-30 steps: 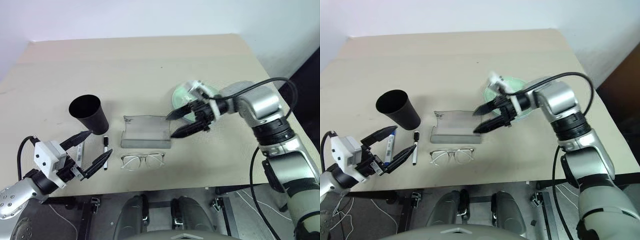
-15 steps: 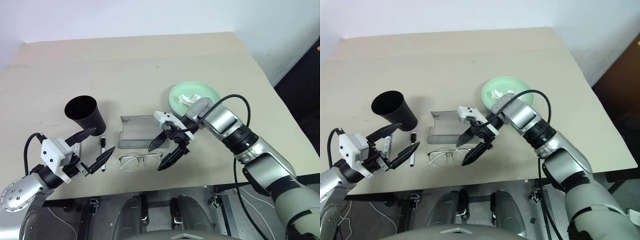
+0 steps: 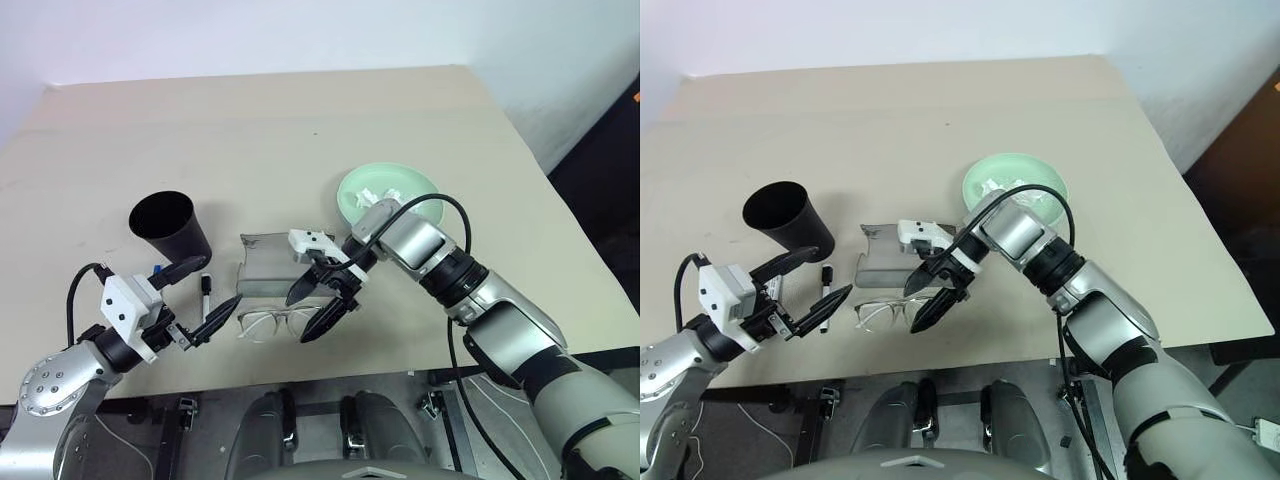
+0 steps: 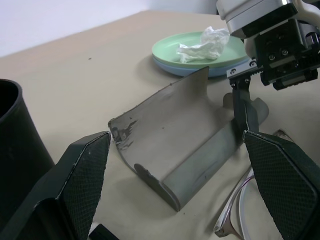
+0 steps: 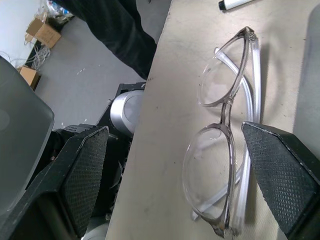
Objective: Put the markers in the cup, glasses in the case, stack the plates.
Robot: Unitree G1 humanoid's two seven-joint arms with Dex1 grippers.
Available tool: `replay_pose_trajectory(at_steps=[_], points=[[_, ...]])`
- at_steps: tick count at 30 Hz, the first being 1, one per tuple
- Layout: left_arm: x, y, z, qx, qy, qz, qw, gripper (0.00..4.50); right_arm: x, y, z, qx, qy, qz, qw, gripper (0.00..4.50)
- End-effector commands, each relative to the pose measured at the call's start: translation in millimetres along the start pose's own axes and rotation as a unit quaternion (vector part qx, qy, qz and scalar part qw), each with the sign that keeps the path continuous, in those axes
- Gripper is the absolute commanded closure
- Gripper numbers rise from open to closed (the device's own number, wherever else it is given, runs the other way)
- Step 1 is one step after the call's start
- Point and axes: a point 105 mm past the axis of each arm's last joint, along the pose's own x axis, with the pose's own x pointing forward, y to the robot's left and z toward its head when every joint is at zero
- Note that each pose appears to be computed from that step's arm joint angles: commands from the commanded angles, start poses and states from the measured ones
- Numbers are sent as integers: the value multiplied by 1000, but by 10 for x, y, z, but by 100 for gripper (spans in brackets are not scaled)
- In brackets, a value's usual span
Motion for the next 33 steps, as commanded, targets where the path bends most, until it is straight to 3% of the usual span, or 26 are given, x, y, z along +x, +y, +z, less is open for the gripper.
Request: replay_pose_trajectory(at_steps=[1,7,10,22,33], points=[[22,-35,52,11,-10,-4,1000,4,88,-43,2,0,30,-12,999,2],[44,-32,79,13,-12,-6,1000,4,156,-82,2,2,40,-19,999,2],[51,-36,92,13,-12,-6,1000,4,172,-78,23,1,39,-19,999,53],[75,-59,86,6,-13,-7,1000,4,62,7,211,-10,14,-9,1000,443],[79,-61,61,4,-14,-9,1000,4,-96,85,327,-26,-5,-9,1000,447]])
